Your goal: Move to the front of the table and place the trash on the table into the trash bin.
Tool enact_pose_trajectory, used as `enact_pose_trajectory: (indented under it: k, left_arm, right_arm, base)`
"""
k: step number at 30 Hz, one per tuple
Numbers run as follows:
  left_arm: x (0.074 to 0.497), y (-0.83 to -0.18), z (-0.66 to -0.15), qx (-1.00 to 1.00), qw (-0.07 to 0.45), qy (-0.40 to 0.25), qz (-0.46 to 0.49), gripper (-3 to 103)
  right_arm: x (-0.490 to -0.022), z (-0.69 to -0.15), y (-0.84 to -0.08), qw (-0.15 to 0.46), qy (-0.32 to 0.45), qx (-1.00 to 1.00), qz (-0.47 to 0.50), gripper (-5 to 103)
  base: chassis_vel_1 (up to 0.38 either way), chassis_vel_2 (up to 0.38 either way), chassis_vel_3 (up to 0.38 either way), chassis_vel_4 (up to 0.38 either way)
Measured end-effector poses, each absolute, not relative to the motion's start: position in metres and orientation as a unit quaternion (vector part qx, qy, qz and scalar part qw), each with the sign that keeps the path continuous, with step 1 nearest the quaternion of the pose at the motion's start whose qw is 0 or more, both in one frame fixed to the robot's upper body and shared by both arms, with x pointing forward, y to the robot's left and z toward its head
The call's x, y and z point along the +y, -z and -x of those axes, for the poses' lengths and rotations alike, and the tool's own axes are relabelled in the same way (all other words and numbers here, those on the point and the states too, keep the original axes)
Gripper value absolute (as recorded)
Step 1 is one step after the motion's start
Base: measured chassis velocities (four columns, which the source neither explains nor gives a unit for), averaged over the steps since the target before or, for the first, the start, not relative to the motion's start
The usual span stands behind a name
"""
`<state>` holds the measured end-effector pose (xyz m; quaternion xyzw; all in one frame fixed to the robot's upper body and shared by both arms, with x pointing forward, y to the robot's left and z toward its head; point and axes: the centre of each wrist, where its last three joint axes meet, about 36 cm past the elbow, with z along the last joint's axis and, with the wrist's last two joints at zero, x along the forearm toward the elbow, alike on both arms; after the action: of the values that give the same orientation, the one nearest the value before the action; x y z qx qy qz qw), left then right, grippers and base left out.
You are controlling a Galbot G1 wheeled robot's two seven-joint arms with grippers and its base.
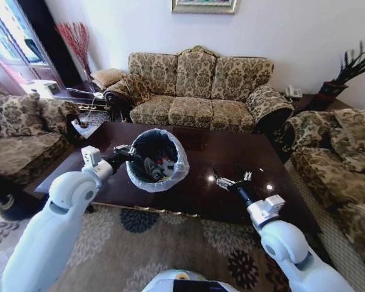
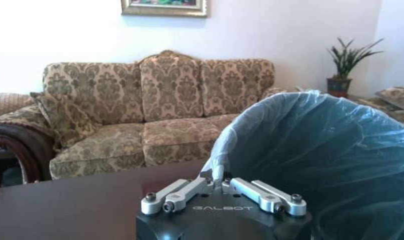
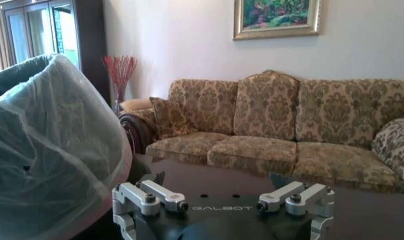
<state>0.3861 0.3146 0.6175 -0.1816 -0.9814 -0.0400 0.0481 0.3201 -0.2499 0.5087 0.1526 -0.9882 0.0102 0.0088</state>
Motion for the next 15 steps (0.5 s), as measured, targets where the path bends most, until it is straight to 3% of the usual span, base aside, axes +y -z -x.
enact_pose_trajectory:
  k: [7,15]
  left_arm:
    - [0.3157,-0.6168,-0.3827,-0.981,0.047,0.037,0.182,0]
    - [0.3178,-0.6185,-0.3799,-0.982,0.043,0.036,0.181,0]
  right_arm:
    - [-0.2464,-0.3174,-0.5042,0.014,-0.004,-0.987,-0.159,100]
    - [-0.2447,-0.3167,-0.5021,0.016,-0.005,-0.986,-0.166,100]
  base:
    - [0.159,0.023,-0.16,-0.039]
    - [0.176,0.229,-0.162,-0.234]
